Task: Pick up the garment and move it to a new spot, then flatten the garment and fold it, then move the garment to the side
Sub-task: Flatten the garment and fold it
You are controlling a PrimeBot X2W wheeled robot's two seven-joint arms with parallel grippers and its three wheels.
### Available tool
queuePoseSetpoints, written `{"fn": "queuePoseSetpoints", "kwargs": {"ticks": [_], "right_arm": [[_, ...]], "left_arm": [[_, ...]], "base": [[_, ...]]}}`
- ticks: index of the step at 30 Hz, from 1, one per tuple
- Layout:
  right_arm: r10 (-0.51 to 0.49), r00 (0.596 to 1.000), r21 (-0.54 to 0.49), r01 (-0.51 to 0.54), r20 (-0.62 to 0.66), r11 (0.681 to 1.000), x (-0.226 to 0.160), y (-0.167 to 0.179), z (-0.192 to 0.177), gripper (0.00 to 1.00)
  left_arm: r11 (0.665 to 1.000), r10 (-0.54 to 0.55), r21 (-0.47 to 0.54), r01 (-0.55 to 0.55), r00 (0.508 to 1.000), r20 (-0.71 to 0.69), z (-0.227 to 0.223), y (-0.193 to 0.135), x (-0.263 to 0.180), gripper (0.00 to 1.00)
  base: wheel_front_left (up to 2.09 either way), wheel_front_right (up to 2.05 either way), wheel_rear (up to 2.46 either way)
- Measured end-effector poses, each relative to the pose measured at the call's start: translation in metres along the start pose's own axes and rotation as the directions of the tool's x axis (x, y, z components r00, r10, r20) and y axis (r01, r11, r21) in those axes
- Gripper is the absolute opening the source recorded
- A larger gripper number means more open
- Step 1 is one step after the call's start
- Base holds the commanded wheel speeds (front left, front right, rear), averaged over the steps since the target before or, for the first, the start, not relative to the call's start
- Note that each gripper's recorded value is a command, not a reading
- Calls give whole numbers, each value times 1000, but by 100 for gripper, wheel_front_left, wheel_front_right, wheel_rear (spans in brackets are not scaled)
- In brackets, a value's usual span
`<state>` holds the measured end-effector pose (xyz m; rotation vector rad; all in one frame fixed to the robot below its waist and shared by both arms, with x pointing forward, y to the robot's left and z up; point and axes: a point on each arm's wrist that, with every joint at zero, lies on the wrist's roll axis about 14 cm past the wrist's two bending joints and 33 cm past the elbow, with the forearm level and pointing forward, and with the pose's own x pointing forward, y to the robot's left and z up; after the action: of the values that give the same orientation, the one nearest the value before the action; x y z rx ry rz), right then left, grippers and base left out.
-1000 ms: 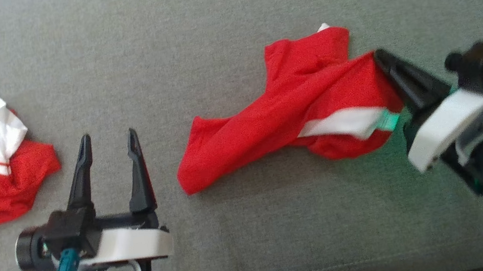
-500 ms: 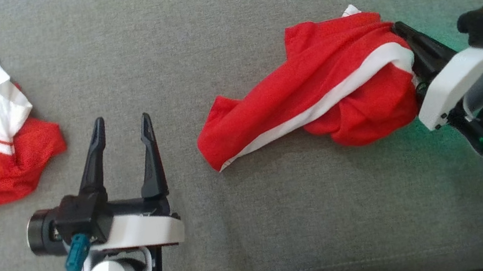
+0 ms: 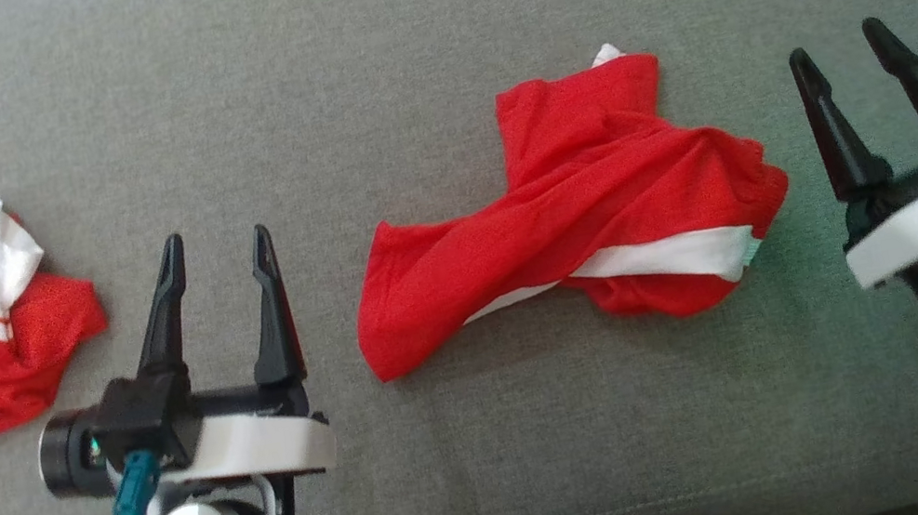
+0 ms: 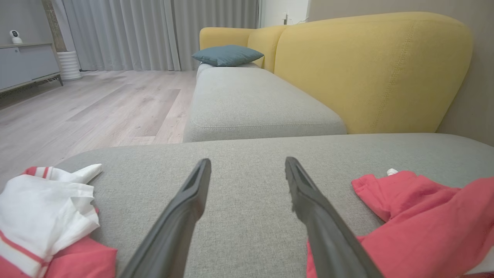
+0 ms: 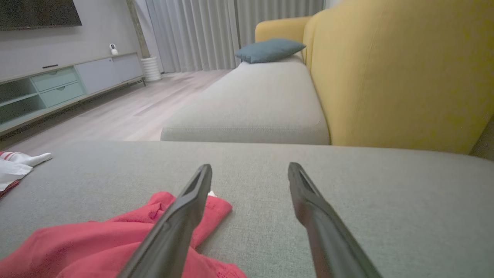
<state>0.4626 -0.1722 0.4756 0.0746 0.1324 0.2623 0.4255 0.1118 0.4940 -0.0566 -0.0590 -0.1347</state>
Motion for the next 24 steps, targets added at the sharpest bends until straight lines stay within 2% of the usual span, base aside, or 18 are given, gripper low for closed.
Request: {"fn": "queuePoseSetpoints", "kwargs": {"ticks": [6, 13, 24], "right_arm": [[-20, 995, -41, 24, 93, 999, -31, 14, 22, 100], [-36, 996, 17, 35, 76, 999, -71, 43, 11, 100], [-55, 994, 28, 53, 96, 998, -78, 44, 20, 100]], "left_arm": [[1000, 7, 1, -7, 1000, -2, 3, 1, -12, 100], [1000, 13, 17, -13, 1000, 10, 11, 3, -27, 100], [1000, 15, 22, -16, 1000, 3, 9, 3, -35, 100]], "base": [[0, 0, 0], [0, 0, 0], [0, 0, 0]]}}
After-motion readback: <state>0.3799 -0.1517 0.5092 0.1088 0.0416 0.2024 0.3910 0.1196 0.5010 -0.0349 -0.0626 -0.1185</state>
